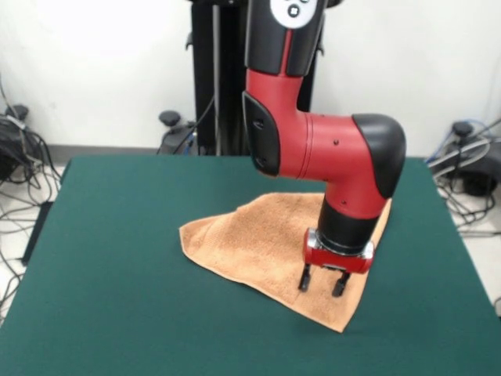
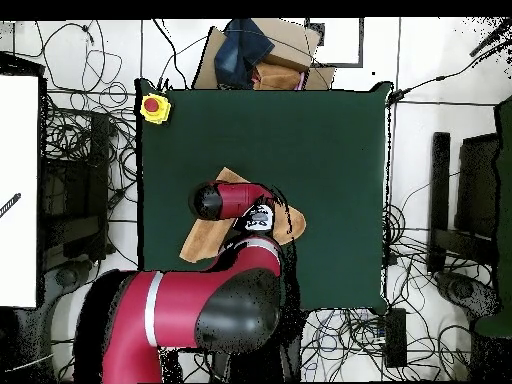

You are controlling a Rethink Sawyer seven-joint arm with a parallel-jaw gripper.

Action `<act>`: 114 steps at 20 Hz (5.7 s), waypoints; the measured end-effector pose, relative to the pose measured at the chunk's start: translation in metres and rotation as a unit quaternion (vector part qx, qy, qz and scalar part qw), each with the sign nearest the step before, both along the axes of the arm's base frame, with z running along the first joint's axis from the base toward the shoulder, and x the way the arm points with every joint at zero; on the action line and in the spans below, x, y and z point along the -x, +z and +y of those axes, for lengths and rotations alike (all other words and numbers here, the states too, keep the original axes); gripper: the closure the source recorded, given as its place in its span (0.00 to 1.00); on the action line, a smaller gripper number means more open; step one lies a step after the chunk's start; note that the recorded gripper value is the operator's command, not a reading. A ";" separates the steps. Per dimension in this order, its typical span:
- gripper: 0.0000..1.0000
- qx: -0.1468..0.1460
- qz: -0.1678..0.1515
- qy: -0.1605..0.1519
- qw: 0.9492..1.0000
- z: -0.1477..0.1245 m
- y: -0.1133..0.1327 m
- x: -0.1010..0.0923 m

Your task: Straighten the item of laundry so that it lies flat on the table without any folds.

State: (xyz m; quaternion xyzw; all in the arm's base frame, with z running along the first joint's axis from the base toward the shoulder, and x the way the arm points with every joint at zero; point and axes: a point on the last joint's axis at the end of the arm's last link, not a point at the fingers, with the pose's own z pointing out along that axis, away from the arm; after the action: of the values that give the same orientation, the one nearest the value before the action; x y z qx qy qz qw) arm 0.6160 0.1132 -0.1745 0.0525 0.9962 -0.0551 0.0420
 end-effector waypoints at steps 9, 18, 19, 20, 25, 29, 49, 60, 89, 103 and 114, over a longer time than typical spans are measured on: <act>0.00 -0.004 0.010 -0.020 1.000 0.000 0.001 -0.002; 0.00 -0.012 0.018 -0.046 0.999 0.002 0.003 -0.007; 0.00 -0.013 0.021 -0.051 0.998 0.003 0.005 -0.008; 0.00 -0.014 0.023 -0.053 0.998 0.003 0.006 -0.009; 0.00 -0.018 0.043 -0.061 0.997 0.004 0.024 -0.017; 0.00 -0.020 0.057 -0.065 0.996 0.003 0.039 -0.028; 0.00 -0.022 0.010 -0.033 0.999 0.038 0.023 -0.069; 0.00 -0.018 0.000 -0.031 0.999 0.034 0.017 -0.062; 0.00 -0.013 -0.019 -0.073 0.997 -0.026 0.000 -0.044; 0.00 -0.014 -0.010 -0.063 0.998 -0.002 0.031 -0.030; 0.00 -0.018 -0.004 -0.071 0.997 0.008 0.012 -0.017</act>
State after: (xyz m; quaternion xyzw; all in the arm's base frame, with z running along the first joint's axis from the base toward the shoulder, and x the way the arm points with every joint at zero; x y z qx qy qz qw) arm 0.6332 0.1213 -0.1621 0.1238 0.9907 -0.0399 0.0405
